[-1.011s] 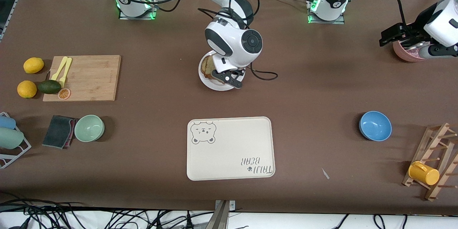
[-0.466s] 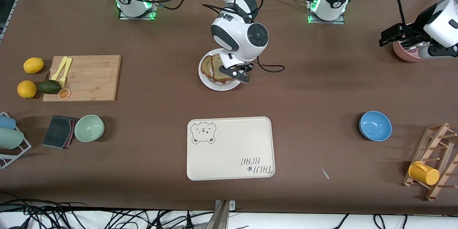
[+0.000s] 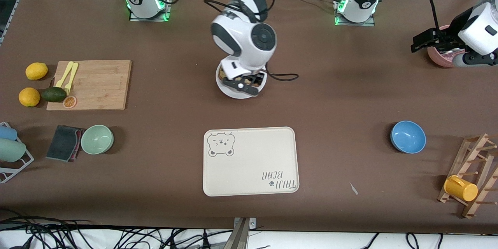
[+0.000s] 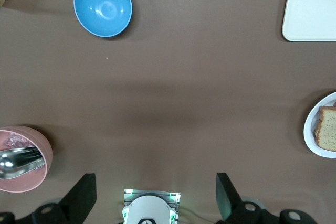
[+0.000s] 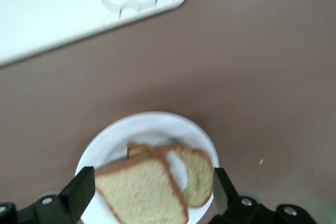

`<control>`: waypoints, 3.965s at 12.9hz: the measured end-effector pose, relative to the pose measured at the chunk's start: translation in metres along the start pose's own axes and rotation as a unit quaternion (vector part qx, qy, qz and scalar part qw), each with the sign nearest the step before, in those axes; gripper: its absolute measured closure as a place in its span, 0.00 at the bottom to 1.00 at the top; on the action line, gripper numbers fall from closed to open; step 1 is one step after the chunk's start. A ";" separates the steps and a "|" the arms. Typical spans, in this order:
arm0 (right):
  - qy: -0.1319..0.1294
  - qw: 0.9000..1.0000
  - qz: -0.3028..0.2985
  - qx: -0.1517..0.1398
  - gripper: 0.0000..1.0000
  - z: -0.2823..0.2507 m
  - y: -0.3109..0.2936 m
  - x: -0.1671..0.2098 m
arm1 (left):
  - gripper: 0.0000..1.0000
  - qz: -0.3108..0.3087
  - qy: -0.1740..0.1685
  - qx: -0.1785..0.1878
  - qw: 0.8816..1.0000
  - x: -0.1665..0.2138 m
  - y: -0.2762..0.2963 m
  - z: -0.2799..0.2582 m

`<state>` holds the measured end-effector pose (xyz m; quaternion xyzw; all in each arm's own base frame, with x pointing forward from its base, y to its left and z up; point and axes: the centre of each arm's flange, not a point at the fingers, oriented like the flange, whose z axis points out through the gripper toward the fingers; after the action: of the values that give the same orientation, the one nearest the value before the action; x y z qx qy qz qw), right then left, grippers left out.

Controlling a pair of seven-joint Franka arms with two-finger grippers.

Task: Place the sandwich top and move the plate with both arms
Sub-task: 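Raise the right gripper back to the board while the left gripper reaches out, then move the left gripper toward the plate rim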

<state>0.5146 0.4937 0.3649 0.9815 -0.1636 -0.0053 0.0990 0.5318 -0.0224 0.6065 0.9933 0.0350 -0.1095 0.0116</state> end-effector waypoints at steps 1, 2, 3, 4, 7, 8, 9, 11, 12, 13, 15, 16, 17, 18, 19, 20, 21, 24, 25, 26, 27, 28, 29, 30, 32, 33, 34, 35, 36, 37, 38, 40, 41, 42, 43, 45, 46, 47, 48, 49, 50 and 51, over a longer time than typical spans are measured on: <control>0.010 1.000 0.016 0.017 0.00 -0.013 0.022 0.025 | 0.00 0.001 -0.004 0.000 1.000 0.003 0.001 0.003; 0.012 0.999 0.031 0.036 0.00 -0.025 0.046 0.050 | 0.00 0.003 -0.008 0.000 1.000 0.006 0.003 0.008; 0.007 0.998 0.042 0.056 0.00 -0.034 0.070 0.073 | 0.00 0.006 -0.009 -0.001 1.000 0.011 0.005 0.012; -0.009 0.996 0.049 0.075 0.00 -0.042 0.098 0.098 | 0.00 0.008 -0.006 -0.002 1.000 0.016 0.008 0.016; -0.027 0.993 0.042 0.111 0.00 -0.059 0.176 0.156 | 0.00 0.010 0.005 -0.006 1.000 0.032 0.010 0.025; -0.021 0.993 0.028 0.112 0.00 -0.063 0.196 0.165 | 0.00 0.011 0.006 -0.007 1.000 0.036 0.010 0.028; -0.016 0.994 0.006 0.111 0.00 -0.066 0.215 0.170 | 0.00 0.012 0.005 -0.008 1.000 0.040 0.012 0.032; -0.013 0.993 -0.049 0.104 0.00 -0.071 0.259 0.182 | 0.00 0.017 0.004 -0.010 1.000 0.050 0.018 0.044; -0.016 0.992 -0.072 0.100 0.00 -0.072 0.284 0.190 | 0.00 0.020 0.002 -0.010 1.000 0.055 0.023 0.051; -0.018 0.991 -0.091 0.097 0.00 -0.074 0.308 0.198 | 0.00 0.023 -0.002 -0.011 1.000 0.061 0.027 0.059; -0.016 0.990 -0.104 0.098 0.00 -0.085 0.358 0.213 | 0.00 0.030 -0.007 -0.013 0.999 0.071 0.039 0.076; -0.016 0.990 -0.097 0.099 0.00 -0.091 0.387 0.220 | 0.00 0.028 -0.006 -0.015 0.999 0.077 0.047 0.086; -0.025 0.990 -0.097 0.101 0.00 -0.096 0.415 0.224 | 0.00 0.027 -0.006 -0.016 0.999 0.081 0.055 0.098; -0.036 0.988 -0.108 0.102 0.00 -0.100 0.437 0.223 | 0.00 0.028 -0.008 -0.016 0.999 0.084 0.062 0.111; -0.047 0.986 -0.121 0.103 0.00 -0.104 0.453 0.220 | 0.00 0.027 -0.010 -0.016 0.999 0.086 0.067 0.123; -0.059 0.985 -0.127 0.104 0.00 -0.107 0.461 0.215 | 0.00 0.027 -0.012 -0.016 0.999 0.087 0.068 0.133; -0.071 0.984 -0.125 0.104 0.00 -0.107 0.467 0.213 | 0.00 0.026 -0.012 -0.016 0.999 0.088 0.068 0.144; -0.074 0.985 -0.113 0.105 0.00 -0.107 0.485 0.217 | 0.00 0.033 -0.011 -0.015 0.999 0.087 0.078 0.183; -0.071 0.986 -0.112 0.105 0.00 -0.110 0.487 0.218 | 0.00 0.035 -0.011 -0.015 0.999 0.085 0.081 0.197; -0.068 0.986 -0.113 0.106 0.00 -0.112 0.486 0.217 | 0.00 0.037 -0.010 -0.015 0.999 0.084 0.083 0.210; -0.065 0.986 -0.115 0.106 0.00 -0.116 0.484 0.216 | 0.00 0.037 -0.008 -0.015 0.999 0.082 0.084 0.222; -0.061 0.985 -0.118 0.107 0.00 -0.119 0.482 0.214 | 0.00 0.036 -0.009 -0.015 0.999 0.080 0.084 0.232; -0.059 0.985 -0.120 0.107 0.00 -0.122 0.480 0.212 | 0.00 0.034 -0.012 -0.016 0.999 0.078 0.083 0.239; -0.058 0.985 -0.121 0.107 0.00 -0.123 0.480 0.211 | 0.00 0.028 -0.013 -0.028 0.999 0.076 0.083 0.242; -0.057 0.985 -0.119 0.107 0.00 -0.124 0.481 0.212 | 0.00 0.010 -0.012 -0.063 0.998 0.072 0.086 0.249; -0.055 0.985 -0.119 0.108 0.00 -0.126 0.481 0.212 | 0.00 0.001 -0.010 -0.081 0.997 0.071 0.089 0.255; -0.048 0.986 -0.119 0.109 0.00 -0.133 0.483 0.212 | 0.00 -0.006 -0.007 -0.099 0.995 0.069 0.095 0.263; -0.042 0.986 -0.121 0.110 0.00 -0.142 0.483 0.210 | 0.00 -0.012 -0.003 -0.116 0.993 0.066 0.103 0.272; -0.041 0.985 -0.126 0.111 0.00 -0.149 0.479 0.207 | 0.00 -0.020 -0.001 -0.136 0.991 0.061 0.112 0.280; -0.041 0.984 -0.133 0.111 0.00 -0.153 0.473 0.203 | 0.00 -0.029 -0.001 -0.153 0.988 0.058 0.121 0.287; -0.041 0.984 -0.137 0.110 0.00 -0.153 0.469 0.202 | 0.00 -0.035 0.001 -0.170 0.985 0.055 0.130 0.292; -0.043 0.984 -0.135 0.106 0.00 -0.151 0.471 0.203 | 0.00 -0.043 0.002 -0.196 0.980 0.053 0.147 0.300; -0.042 0.985 -0.133 0.098 0.00 -0.149 0.474 0.205 | 0.00 -0.046 0.002 -0.206 0.977 0.052 0.155 0.302; -0.038 0.986 -0.132 0.092 0.00 -0.149 0.476 0.207 | 0.00 -0.047 0.002 -0.218 0.975 0.051 0.162 0.303; -0.031 0.987 -0.132 0.091 0.00 -0.149 0.475 0.208 | 0.00 -0.044 0.001 -0.231 0.972 0.050 0.169 0.305; -0.026 0.987 -0.131 0.092 0.00 -0.150 0.475 0.210 | 0.00 -0.032 -0.002 -0.263 0.964 0.049 0.177 0.313; -0.030 0.987 -0.131 0.090 0.00 -0.147 0.475 0.210 | 0.00 -0.024 -0.004 -0.284 0.958 0.049 0.177 0.318; -0.035 0.987 -0.132 0.089 0.00 -0.144 0.474 0.210 | 0.00 -0.015 -0.004 -0.304 0.953 0.049 0.177 0.325; -0.036 0.987 -0.132 0.088 0.00 -0.141 0.473 0.211 | 0.00 -0.005 0.000 -0.321 0.947 0.048 0.176 0.331; -0.036 0.987 -0.132 0.086 0.00 -0.141 0.473 0.212 | 0.00 0.006 0.005 -0.337 0.941 0.045 0.174 0.340; -0.033 0.988 -0.132 0.079 0.00 -0.141 0.475 0.212 | 0.00 0.018 0.010 -0.353 0.935 0.041 0.173 0.349; -0.030 0.989 -0.132 0.067 0.00 -0.141 0.477 0.213 | 0.00 0.029 0.014 -0.371 0.928 0.037 0.171 0.360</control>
<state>0.5694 0.0099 0.6020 0.9983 -0.0357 -0.0368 0.0260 0.5025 -0.2017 0.2497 0.9200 0.0446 -0.0744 0.3821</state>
